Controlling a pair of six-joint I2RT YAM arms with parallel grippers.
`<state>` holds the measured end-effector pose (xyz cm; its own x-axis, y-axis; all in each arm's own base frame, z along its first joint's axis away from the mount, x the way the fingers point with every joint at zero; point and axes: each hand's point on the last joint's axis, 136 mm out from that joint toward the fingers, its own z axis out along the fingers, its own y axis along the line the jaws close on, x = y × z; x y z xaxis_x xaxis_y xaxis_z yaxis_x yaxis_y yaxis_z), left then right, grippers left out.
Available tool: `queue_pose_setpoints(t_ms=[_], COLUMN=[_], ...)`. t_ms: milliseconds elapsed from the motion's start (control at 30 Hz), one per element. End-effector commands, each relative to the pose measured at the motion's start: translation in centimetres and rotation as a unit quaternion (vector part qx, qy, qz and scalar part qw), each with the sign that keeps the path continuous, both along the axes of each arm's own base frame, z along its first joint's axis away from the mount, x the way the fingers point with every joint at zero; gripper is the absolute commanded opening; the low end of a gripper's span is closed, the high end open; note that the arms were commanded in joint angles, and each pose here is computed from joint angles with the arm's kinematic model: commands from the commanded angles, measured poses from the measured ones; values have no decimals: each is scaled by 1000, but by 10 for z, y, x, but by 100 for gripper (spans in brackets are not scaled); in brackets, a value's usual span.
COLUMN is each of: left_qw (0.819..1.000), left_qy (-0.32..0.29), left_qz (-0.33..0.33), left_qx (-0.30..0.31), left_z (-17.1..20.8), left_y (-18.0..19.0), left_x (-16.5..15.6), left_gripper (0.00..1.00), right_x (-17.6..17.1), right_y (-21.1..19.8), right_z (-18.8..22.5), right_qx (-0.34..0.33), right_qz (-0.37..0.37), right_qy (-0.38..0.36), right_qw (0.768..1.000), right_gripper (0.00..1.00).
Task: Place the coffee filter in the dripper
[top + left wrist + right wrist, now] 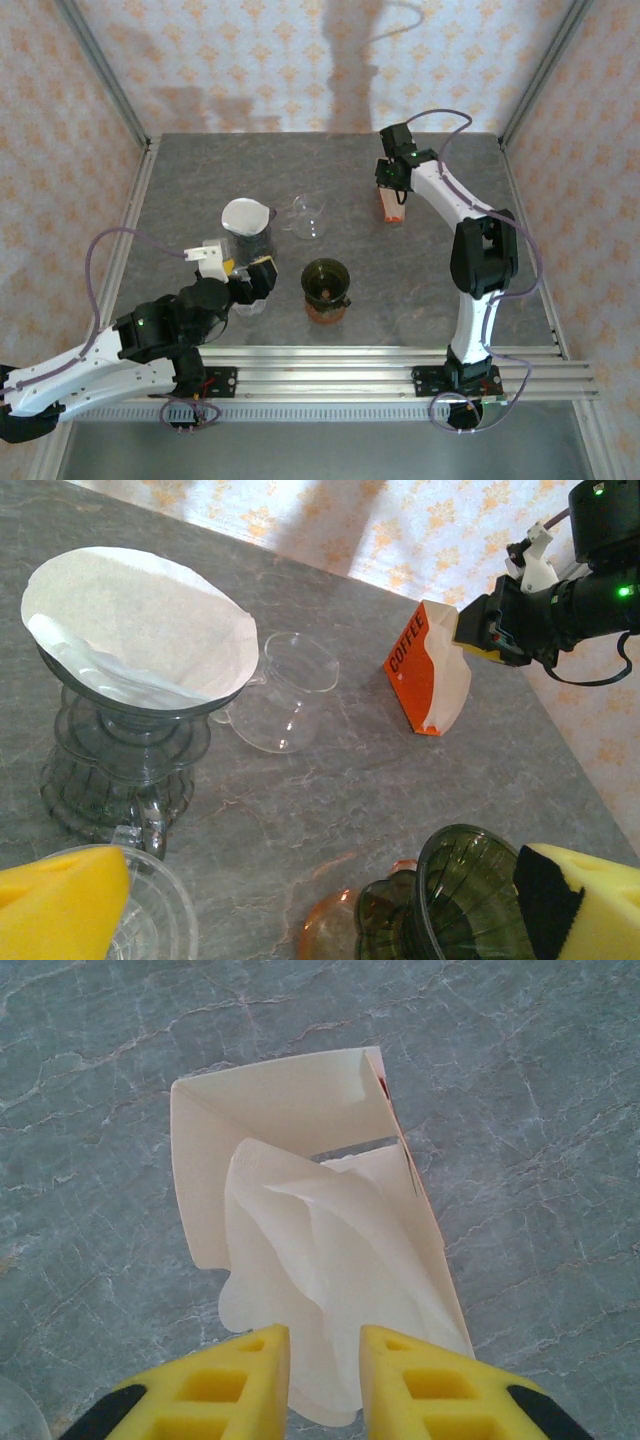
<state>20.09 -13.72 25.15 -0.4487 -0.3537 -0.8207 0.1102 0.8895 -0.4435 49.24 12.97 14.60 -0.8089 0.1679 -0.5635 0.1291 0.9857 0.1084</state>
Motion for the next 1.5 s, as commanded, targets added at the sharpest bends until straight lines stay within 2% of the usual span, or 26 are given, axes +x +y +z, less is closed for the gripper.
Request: queue_pose_setpoints(t_ms=[0,233,467,700,1000,1200,1233,1267,1333,1467], left_qw=[1000,1000,1000,999,999,999,999,999,999,999], left_qy=[-21,-23,-23,-24,-23,-21,-22,-22,-22,-22], left_qz=[16,20,21,24,25,27,27,28,27,28], left_qx=[-2,0,0,3,3,2,1,1,0,1], left_z=[13,13,13,12,11,10,10,10,10,9], left_y=[5,7,7,9,10,10,10,11,10,10], left_x=[3,4,4,4,4,4,4,4,4,4], left_gripper=[100,100,100,100,100,100,100,100,100,100], right_x=[8,8,9,9,10,7,6,6,4,6], right_y=[-1,-3,-3,-3,-2,-4,-5,-6,-5,-6], right_z=[6,-3,-4,-8,-6,8,10,11,8,0], right_qx=[0,-4,-4,-7,-5,0,0,-1,-2,-5], right_qz=[0,-3,0,0,5,1,-2,-3,-2,-3], right_qy=[-8,2,2,6,7,-12,-13,-14,-11,-2], right_qw=[1000,1000,1000,1000,1000,1000,1000,1000,1000,1000], right_gripper=[23,22,14,12,0,0,3,12,21,21])
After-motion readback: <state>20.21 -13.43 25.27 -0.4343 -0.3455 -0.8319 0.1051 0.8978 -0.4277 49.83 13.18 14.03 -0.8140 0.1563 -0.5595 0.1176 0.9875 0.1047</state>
